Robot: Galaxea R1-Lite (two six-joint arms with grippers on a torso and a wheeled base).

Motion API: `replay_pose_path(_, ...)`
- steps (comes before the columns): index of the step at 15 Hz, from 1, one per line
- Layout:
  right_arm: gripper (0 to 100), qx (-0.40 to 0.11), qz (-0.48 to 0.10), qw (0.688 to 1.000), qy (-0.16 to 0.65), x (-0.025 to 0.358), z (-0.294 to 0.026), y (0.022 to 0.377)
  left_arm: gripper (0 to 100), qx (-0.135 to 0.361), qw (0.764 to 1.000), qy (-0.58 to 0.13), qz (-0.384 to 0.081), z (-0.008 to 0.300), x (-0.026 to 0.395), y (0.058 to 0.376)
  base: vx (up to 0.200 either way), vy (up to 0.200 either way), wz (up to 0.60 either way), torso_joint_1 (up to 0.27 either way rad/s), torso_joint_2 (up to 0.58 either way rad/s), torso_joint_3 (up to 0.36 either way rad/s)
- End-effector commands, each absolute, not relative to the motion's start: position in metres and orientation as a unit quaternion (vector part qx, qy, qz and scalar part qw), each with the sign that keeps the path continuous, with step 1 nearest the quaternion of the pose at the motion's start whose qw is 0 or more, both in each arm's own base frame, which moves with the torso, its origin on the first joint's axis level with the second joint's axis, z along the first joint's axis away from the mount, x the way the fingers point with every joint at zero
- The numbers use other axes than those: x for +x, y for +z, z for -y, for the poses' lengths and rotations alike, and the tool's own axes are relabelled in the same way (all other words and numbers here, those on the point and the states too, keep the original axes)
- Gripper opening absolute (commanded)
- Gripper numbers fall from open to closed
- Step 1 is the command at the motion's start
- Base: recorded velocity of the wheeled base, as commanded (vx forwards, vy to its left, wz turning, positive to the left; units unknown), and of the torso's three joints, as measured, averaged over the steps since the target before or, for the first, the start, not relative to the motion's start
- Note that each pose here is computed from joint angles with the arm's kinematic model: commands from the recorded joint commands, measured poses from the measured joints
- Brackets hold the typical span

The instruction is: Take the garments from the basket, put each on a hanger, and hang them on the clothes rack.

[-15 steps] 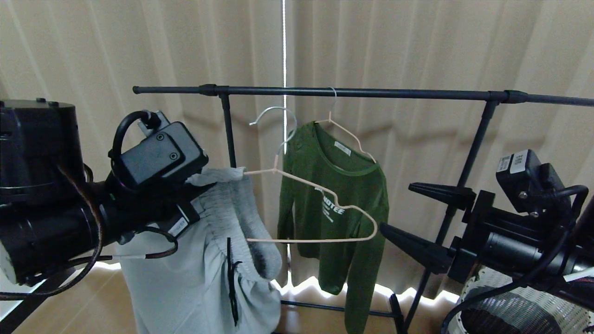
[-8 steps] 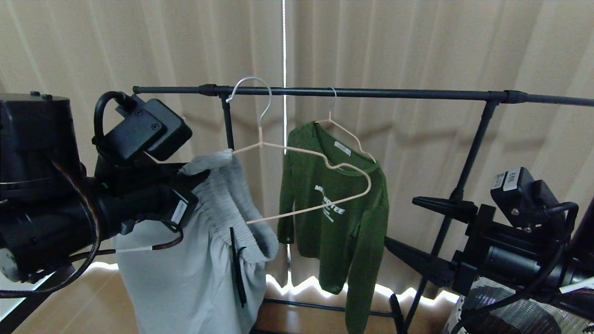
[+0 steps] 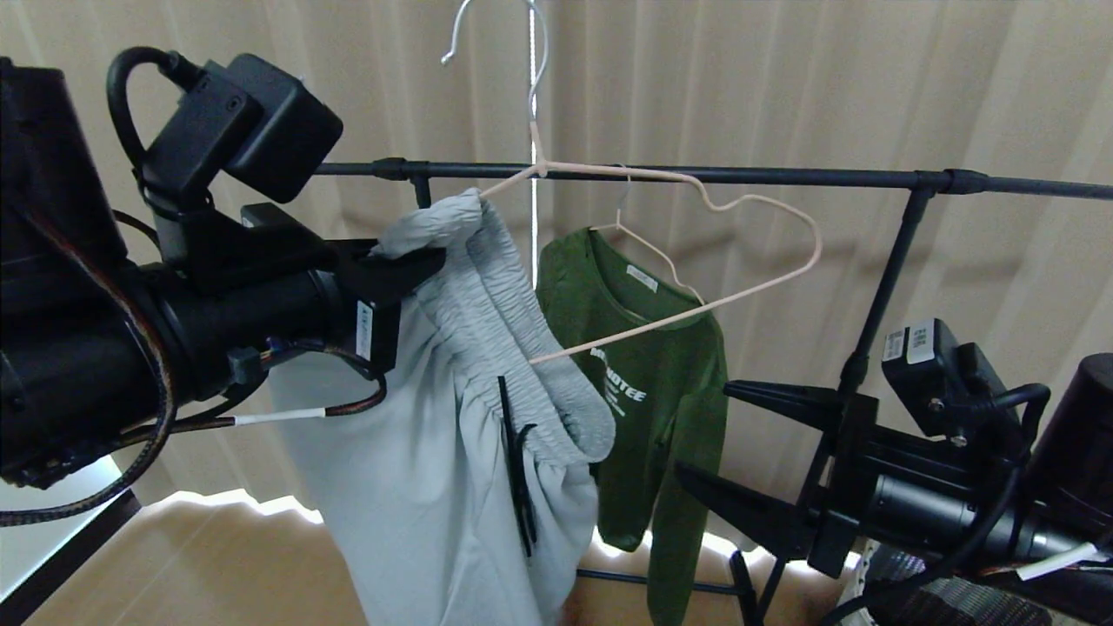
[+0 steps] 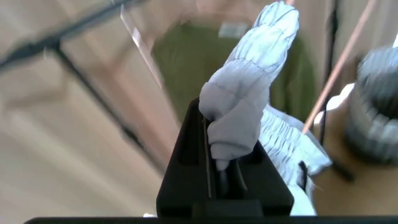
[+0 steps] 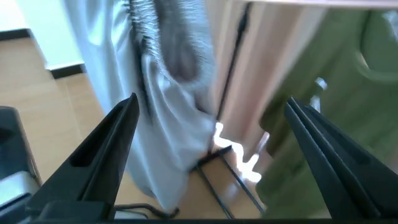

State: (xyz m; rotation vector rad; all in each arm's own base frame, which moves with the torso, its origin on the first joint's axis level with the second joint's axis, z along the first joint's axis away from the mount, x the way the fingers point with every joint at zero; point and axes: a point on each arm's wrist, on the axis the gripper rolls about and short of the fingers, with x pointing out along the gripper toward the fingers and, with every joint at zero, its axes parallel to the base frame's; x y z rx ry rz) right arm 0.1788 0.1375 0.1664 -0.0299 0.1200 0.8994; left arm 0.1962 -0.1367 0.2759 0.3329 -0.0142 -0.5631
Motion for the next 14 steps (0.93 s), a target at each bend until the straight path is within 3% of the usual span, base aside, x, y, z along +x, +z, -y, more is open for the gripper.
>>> replay_pose_path(1, 100, -0.017, -0.067, 0.896, 0.438, 0.189, -0.147, 0.156, 0, 0.159, 0.943, -0.291, 0.021, 0.143, 0.192, 0.28, 0.0, 0.0, 0.0, 0.0, 0.0, 0.0)
replay_pose_path(14, 100, -0.017, -0.072, 0.897, 0.436, 0.204, -0.159, 0.14, 0, 0.139, 0.918, -0.362, 0.087, 0.156, 0.177, 0.293, 0.0, 0.0, 0.0, 0.0, 0.0, 0.0)
